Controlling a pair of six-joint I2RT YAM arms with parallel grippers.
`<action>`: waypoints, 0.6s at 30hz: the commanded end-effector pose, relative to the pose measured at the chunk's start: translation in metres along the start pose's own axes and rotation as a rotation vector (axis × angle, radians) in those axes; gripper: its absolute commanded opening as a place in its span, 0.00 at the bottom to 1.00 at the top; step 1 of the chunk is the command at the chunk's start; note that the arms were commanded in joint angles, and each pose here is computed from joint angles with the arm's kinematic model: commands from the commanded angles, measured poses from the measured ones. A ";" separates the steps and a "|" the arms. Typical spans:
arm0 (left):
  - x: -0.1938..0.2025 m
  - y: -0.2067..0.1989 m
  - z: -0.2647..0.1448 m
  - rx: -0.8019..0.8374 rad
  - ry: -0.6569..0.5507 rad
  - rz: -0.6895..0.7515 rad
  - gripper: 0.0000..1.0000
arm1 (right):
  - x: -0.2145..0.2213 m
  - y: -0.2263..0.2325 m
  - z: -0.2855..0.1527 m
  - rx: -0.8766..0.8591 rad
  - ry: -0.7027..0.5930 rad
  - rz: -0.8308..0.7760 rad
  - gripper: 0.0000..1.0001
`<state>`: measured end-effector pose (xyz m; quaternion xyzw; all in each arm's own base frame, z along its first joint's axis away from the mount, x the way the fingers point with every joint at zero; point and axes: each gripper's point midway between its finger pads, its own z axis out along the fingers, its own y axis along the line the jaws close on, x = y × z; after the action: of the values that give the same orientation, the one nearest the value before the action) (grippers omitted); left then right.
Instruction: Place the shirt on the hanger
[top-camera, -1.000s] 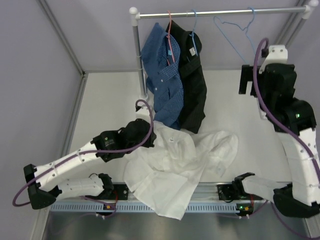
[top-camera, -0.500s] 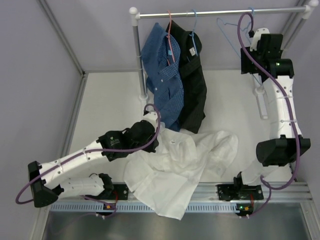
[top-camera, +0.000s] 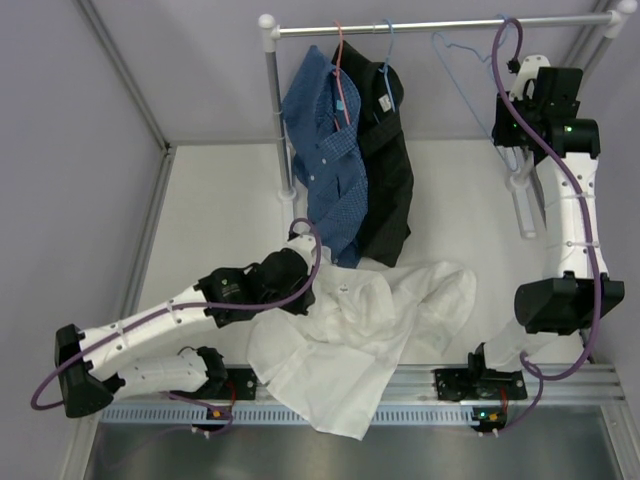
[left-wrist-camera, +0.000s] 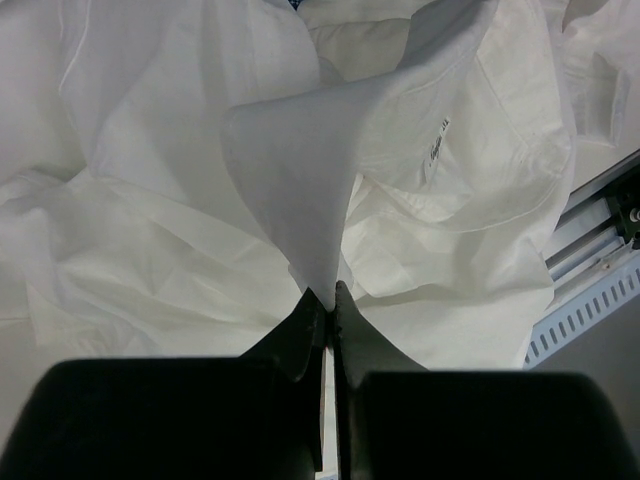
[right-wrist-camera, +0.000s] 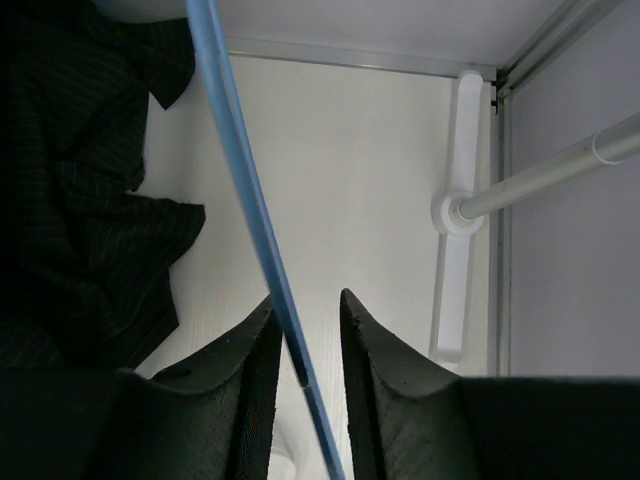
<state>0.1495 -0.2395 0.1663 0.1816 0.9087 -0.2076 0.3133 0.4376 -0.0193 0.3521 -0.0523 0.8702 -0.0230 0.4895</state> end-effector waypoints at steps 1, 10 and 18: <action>-0.008 -0.006 -0.003 0.041 -0.040 -0.021 0.00 | -0.029 0.003 -0.018 -0.019 -0.119 -0.001 0.25; -0.006 -0.004 -0.001 0.030 -0.037 -0.019 0.00 | -0.036 0.014 -0.028 -0.077 -0.152 0.003 0.00; -0.009 -0.003 -0.003 0.033 -0.063 -0.038 0.00 | -0.057 0.018 -0.046 -0.092 -0.242 0.057 0.00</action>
<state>0.1474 -0.2384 0.1636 0.1799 0.9086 -0.2117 0.3118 0.4301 -0.0015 0.3679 -0.0573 0.8567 0.0235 0.5120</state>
